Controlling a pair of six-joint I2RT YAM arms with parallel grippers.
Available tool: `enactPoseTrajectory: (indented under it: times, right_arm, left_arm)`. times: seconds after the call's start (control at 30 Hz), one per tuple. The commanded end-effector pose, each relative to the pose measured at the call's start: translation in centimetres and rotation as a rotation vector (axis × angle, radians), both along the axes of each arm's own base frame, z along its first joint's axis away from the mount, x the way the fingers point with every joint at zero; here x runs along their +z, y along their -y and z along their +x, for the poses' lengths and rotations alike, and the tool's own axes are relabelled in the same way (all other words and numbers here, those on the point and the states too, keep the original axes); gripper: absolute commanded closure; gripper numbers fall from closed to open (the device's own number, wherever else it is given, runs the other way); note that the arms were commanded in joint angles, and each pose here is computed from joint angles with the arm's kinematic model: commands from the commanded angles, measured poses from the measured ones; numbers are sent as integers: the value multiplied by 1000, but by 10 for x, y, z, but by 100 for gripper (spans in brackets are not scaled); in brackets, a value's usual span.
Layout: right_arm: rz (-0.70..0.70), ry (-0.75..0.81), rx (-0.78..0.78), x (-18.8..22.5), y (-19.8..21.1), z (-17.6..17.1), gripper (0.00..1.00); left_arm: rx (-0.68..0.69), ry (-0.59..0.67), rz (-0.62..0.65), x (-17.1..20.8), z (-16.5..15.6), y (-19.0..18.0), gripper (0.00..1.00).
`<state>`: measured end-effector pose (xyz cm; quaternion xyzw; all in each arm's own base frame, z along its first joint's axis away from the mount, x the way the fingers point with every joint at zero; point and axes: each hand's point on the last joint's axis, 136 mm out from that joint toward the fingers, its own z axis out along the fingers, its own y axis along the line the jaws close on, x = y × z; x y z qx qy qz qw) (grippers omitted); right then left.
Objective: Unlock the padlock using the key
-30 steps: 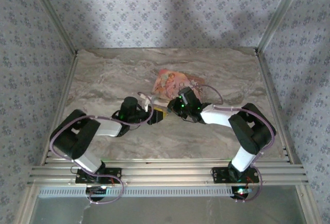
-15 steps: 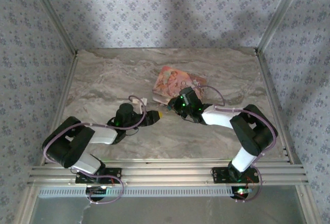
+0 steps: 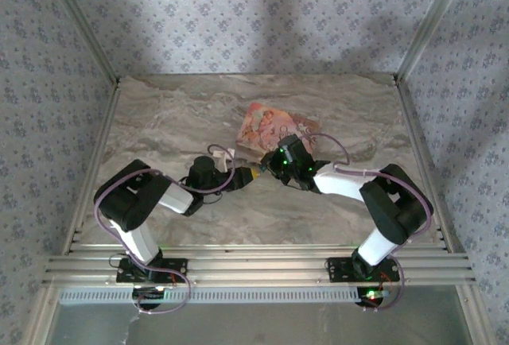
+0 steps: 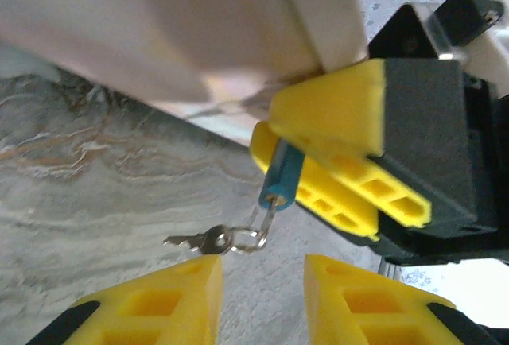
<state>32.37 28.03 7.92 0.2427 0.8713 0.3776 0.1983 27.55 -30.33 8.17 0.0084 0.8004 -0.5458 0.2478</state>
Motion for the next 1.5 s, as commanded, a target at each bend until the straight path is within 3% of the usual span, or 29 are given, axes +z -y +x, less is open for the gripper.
enactPoseTrajectory:
  times: [0.0,0.53,0.63,0.67,0.97,1.2,1.37,1.4,1.47]
  right_arm:
    - [29,-54,5,2,-2,-11,100]
    - [29,-54,16,7,-4,-8,100]
    - [26,-55,13,7,-4,-8,100]
    - [25,-55,14,6,-4,-8,100]
    - [16,-55,54,6,-13,-12,100]
    - [-29,-70,105,-9,-24,-35,100]
    - [-5,-75,110,-12,-29,-37,100]
    - [-5,-73,107,-11,-28,-36,100]
    - [-15,-64,94,-8,-24,-34,100]
  left_arm:
    - [-41,91,-32,16,5,11,67]
    - [-75,80,-22,3,6,18,80]
    - [-94,77,-32,4,5,21,98]
    - [-95,77,-33,5,5,22,100]
    - [-85,115,-51,16,12,26,100]
    - [-90,186,-80,37,18,31,100]
    - [-124,239,-32,33,13,32,100]
    - [-117,241,-18,31,13,30,98]
    - [-106,237,2,27,13,27,80]
